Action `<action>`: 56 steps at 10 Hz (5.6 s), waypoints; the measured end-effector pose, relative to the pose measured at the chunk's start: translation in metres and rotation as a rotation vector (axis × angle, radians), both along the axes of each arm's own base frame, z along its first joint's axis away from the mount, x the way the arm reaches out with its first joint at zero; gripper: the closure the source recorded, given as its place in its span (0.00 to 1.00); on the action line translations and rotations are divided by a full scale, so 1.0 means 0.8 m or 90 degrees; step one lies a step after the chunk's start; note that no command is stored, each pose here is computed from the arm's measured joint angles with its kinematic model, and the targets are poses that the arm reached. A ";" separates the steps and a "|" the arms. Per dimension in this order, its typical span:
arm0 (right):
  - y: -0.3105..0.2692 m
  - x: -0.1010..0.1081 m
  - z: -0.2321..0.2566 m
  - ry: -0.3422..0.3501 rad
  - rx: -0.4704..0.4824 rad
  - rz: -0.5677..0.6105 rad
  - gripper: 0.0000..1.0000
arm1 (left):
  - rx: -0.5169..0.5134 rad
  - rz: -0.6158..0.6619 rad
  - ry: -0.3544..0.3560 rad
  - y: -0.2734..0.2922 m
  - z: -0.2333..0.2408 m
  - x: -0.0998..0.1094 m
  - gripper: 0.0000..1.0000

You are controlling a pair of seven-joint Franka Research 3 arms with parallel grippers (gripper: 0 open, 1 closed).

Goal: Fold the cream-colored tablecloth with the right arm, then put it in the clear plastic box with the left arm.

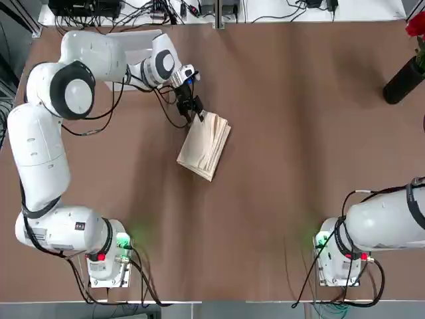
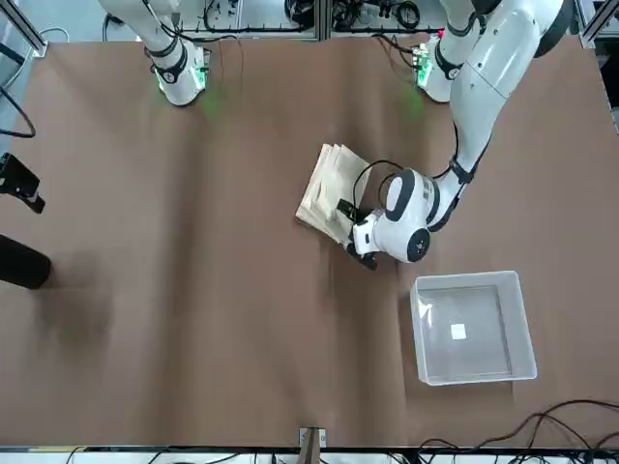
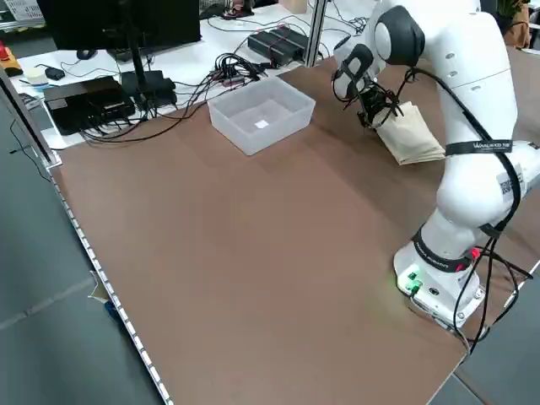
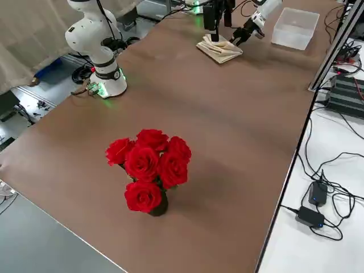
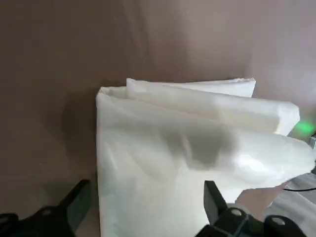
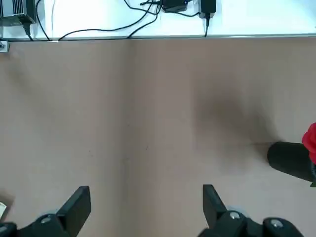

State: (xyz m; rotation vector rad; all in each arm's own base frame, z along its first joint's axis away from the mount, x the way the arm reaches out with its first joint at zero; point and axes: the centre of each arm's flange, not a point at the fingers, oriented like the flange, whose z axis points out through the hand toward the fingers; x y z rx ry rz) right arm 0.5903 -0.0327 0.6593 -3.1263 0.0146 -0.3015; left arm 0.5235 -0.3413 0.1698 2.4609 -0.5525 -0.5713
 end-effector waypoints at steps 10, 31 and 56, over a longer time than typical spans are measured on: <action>-0.023 0.003 -0.009 0.009 -0.018 0.067 0.00 | 0.002 -0.005 0.026 -0.005 -0.029 -0.013 0.07; -0.019 0.002 -0.004 0.003 -0.011 0.031 0.00 | 0.074 -0.150 -0.057 0.140 0.236 0.095 0.88; -0.010 0.002 -0.001 0.000 0.000 -0.020 0.00 | 0.298 -0.634 -0.350 0.264 0.317 0.225 0.88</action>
